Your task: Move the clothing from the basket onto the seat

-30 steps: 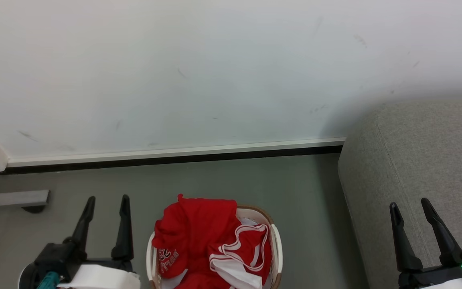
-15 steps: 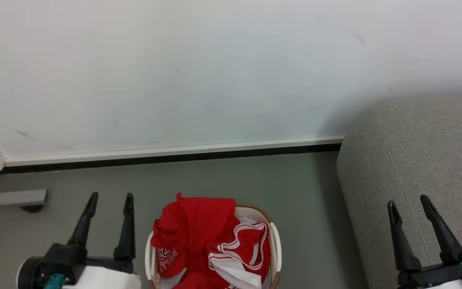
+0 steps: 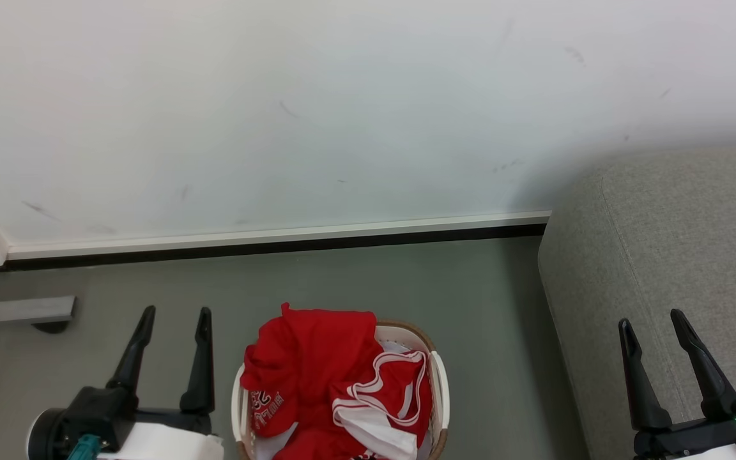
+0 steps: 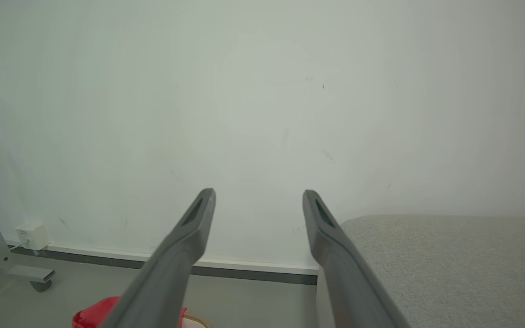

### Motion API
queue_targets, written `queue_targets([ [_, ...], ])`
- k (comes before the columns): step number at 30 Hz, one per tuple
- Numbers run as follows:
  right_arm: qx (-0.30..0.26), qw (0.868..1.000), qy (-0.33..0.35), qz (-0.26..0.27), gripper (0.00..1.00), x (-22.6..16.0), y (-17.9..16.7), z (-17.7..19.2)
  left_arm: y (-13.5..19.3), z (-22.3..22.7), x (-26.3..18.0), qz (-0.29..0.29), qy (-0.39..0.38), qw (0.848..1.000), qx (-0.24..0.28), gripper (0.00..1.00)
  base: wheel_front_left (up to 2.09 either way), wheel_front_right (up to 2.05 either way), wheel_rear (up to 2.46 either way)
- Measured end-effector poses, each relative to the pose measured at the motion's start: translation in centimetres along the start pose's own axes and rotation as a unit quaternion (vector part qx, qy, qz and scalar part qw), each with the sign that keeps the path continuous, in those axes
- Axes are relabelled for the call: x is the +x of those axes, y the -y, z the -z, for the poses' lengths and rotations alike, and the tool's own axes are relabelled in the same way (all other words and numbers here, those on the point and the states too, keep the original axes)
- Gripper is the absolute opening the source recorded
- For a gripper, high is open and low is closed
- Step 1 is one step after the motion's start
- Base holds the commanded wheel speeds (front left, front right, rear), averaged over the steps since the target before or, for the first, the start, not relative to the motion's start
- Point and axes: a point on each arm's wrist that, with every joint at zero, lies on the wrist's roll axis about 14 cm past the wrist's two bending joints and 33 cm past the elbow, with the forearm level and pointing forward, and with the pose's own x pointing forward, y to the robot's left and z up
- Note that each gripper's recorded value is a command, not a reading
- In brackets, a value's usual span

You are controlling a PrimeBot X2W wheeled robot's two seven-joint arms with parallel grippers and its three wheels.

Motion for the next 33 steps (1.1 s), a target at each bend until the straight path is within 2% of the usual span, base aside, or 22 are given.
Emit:
queue_targets([
  [10, 0.026, 0.999, 0.015, 0.031, 1.0, 0.6, 1.4, -0.5, 0.1, 1.1, 1.1, 0.002, -0.011, 1.0, -0.018, 1.0, 0.0, 0.0, 0.0],
  [19, 0.019, 0.999, 0.014, 0.042, 1.0, 2.3, 2.8, 0.1, 2.4, 3.6, 4.1, 0.039, -0.03, 0.998, -0.036, 1.0, 0.0, 0.0, 0.0],
  [28, 0.005, 0.998, 0.008, 0.066, 1.0, 3.8, 5.1, 0.9, 5.8, 9.5, 6.9, 0.088, -0.09, 0.99, -0.056, 1.0, 0.0, 0.0, 0.0],
  [33, 0.002, 0.996, 0.005, 0.087, 1.0, 4.2, 6.5, 1.4, 8.0, 14.1, 7.5, 0.125, -0.145, 0.98, -0.056, 1.0, 0.0, 0.0, 0.0],
])
